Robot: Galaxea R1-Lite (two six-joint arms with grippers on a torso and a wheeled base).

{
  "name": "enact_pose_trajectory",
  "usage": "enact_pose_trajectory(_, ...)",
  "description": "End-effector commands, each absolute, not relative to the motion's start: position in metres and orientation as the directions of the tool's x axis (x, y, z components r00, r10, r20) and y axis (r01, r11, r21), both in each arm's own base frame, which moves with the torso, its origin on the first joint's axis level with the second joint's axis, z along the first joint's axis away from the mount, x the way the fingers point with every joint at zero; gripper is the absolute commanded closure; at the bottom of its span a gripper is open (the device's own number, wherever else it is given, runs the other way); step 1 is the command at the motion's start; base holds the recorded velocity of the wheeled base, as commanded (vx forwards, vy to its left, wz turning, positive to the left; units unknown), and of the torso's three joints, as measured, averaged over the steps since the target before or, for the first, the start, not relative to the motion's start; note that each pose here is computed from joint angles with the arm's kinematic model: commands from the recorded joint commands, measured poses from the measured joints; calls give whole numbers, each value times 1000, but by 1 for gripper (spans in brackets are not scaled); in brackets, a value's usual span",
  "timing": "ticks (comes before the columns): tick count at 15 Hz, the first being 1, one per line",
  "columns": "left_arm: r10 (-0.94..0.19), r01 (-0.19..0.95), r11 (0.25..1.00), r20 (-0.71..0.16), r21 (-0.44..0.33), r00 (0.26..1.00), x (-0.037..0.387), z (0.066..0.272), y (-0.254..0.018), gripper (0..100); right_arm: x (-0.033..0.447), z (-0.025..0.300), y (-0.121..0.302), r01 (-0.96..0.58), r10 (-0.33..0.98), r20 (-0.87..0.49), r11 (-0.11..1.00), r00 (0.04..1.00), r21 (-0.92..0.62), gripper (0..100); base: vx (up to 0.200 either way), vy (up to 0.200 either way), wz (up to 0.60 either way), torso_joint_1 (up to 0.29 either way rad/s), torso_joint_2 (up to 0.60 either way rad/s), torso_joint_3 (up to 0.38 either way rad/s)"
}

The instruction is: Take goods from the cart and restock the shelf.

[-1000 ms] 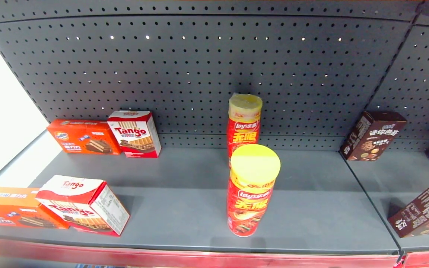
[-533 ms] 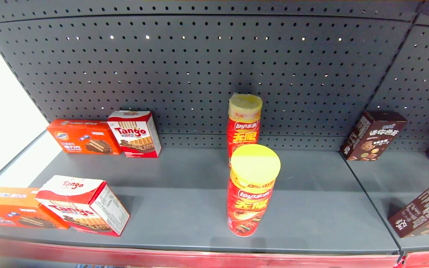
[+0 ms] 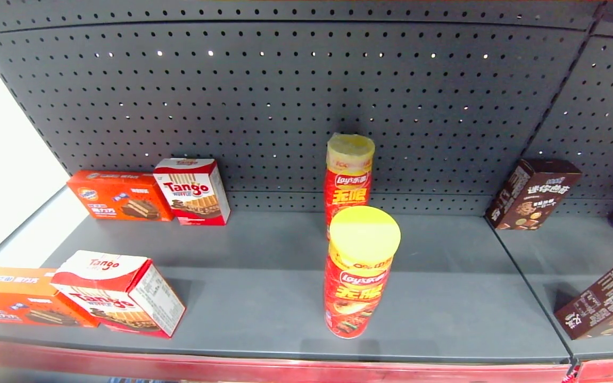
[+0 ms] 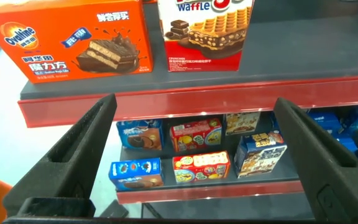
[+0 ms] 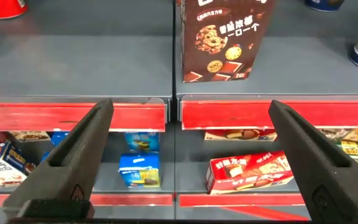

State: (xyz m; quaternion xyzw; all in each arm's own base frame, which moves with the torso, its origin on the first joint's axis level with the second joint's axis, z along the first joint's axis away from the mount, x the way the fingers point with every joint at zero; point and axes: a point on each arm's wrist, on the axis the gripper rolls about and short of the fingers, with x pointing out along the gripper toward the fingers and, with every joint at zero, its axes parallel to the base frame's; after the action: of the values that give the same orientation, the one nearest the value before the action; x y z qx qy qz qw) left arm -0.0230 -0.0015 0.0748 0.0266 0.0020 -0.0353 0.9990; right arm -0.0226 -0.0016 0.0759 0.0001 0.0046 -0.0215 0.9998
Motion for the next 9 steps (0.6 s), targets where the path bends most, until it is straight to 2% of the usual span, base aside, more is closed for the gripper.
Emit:
enact_pose_trajectory(1,-72,72,996,-8,59,997,-23,75,-1,0,-22,76,-2,43,-43,-12,999,999,-1,0,0,0,0,0,0,0)
enact_pose_trajectory(4,-75,75,995,-8,61,997,-23,75,-2,0,-22,76,-2,41,-41,-12,999,999,-1,0,0,0,0,0,0,0)
enact_pose_trajectory(5,-74,74,996,-8,59,997,-23,75,-2,0,-22,76,-2,43,-43,-11,999,999,-2,0,-200,0,0,7,-2,2)
enact_pose_trajectory(9,-71,71,996,-8,58,997,-23,75,-2,0,-22,76,-2,40,-40,-12,999,999,-4,0,0,0,0,0,0,0)
